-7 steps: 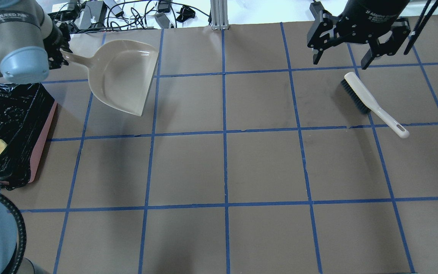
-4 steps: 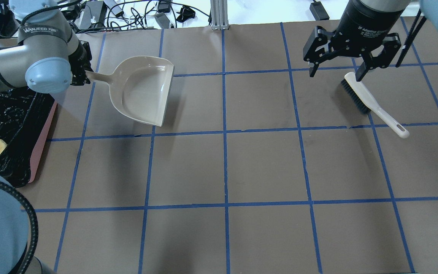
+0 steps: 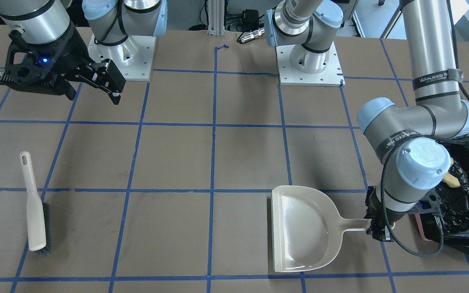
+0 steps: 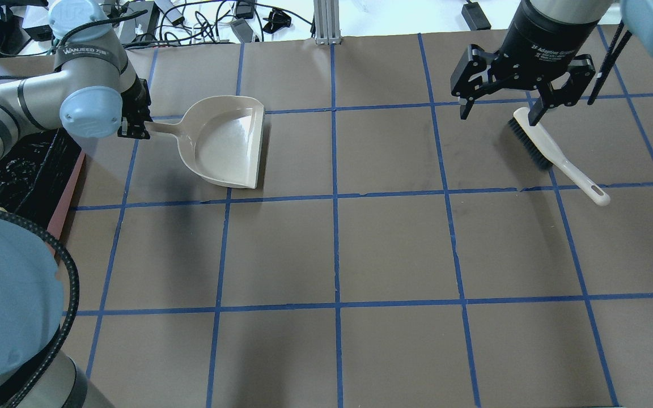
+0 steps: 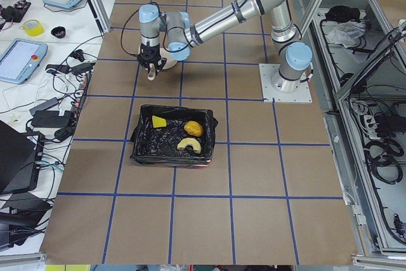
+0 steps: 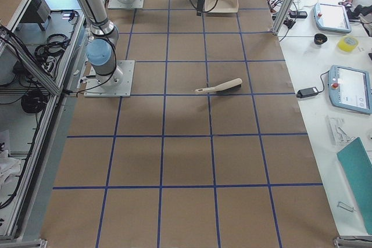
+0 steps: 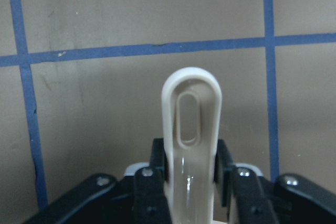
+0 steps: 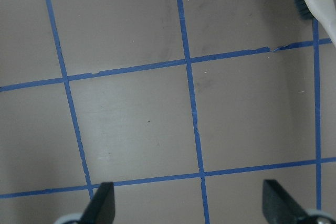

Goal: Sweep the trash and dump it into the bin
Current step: 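Bring the emptied dustpan back and set it on the table with the left gripper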

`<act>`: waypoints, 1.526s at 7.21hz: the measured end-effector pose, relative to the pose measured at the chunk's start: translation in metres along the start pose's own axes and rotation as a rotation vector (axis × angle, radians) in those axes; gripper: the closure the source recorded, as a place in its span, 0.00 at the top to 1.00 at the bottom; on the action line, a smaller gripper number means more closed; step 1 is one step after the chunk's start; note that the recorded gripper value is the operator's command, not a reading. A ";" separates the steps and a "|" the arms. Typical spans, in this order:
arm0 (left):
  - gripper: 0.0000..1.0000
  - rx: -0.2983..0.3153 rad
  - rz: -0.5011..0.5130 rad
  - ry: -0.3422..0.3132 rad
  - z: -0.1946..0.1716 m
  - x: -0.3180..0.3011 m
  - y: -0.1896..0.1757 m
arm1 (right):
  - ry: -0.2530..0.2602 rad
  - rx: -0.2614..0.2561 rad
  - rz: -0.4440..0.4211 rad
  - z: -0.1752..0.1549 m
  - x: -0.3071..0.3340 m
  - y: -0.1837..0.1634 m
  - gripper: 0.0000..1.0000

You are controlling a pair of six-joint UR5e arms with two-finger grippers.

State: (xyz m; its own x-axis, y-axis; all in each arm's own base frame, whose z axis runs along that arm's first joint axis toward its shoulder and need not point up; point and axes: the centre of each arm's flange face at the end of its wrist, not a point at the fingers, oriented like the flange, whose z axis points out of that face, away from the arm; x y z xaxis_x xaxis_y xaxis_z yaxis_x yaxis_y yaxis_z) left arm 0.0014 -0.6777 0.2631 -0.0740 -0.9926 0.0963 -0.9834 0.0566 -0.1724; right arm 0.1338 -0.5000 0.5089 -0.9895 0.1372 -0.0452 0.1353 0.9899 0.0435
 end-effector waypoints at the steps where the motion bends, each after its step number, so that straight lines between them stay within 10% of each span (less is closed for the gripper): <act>1: 0.00 0.002 0.001 0.004 0.003 0.008 -0.002 | 0.003 0.000 0.000 0.000 0.000 0.000 1.00; 10: 0.00 0.001 -0.076 -0.020 0.022 0.012 0.000 | 0.014 -0.006 0.004 -0.001 0.003 0.002 1.00; 11: 0.15 0.002 -0.074 -0.022 0.022 0.010 0.000 | 0.015 -0.007 0.005 -0.001 0.003 0.003 1.00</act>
State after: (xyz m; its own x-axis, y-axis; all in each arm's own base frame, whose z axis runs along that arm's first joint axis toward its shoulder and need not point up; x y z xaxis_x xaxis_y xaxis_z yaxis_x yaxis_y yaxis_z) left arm 0.0042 -0.6896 0.2429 0.0029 -0.9962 0.0873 -0.9857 -0.0176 -0.1676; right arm 0.1310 -0.4970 0.5094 -0.9895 0.1412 -0.0297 0.1396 0.9889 0.0506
